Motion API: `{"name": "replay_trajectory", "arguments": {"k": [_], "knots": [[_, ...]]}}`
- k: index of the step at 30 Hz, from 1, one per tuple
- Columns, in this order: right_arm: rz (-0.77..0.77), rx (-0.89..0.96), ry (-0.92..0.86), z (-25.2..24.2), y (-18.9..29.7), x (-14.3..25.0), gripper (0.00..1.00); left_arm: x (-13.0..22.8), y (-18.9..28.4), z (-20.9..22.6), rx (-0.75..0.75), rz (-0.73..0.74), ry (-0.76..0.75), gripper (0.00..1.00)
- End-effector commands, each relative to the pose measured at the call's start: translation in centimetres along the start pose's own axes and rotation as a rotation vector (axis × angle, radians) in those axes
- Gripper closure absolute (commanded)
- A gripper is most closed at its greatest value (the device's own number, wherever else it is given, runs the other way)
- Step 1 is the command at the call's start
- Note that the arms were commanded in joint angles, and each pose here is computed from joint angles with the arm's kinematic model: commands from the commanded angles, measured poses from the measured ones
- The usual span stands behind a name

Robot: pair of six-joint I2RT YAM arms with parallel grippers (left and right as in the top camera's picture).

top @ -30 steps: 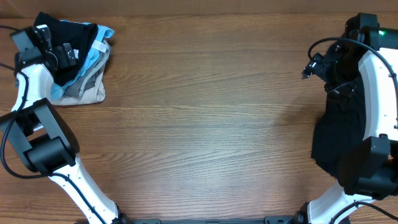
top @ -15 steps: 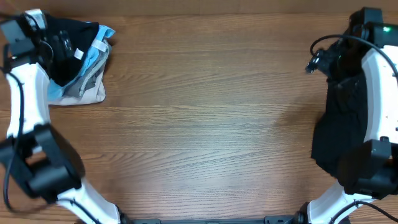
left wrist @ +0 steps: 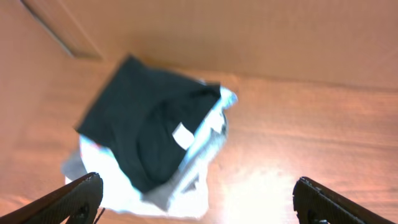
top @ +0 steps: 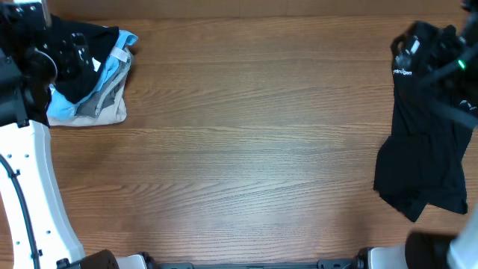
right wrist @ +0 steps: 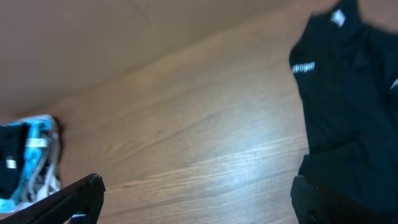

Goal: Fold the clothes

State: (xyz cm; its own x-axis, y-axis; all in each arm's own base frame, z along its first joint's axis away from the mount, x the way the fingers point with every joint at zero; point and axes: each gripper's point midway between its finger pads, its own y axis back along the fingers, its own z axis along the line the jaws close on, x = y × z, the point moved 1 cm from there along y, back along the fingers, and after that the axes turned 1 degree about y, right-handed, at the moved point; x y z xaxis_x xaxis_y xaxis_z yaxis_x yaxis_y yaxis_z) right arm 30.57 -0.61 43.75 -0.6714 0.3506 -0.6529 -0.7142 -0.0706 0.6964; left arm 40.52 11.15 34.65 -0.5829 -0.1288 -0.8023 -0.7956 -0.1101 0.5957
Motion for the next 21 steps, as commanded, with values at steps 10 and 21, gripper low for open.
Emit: {"name": "replay_trajectory", "arguments": {"k": [10, 21], "knots": [[-0.301, -0.132, 0.056, 1.6, 13.3, 3.1, 0.0, 0.9, -0.9, -0.5, 0.032, 0.046, 0.071, 0.0], [-0.274, -0.215, 0.072, 3.0, 13.4, 3.6, 0.0, 0.9, -0.9, -0.5, 0.032, 0.045, 0.071, 0.0]]}}
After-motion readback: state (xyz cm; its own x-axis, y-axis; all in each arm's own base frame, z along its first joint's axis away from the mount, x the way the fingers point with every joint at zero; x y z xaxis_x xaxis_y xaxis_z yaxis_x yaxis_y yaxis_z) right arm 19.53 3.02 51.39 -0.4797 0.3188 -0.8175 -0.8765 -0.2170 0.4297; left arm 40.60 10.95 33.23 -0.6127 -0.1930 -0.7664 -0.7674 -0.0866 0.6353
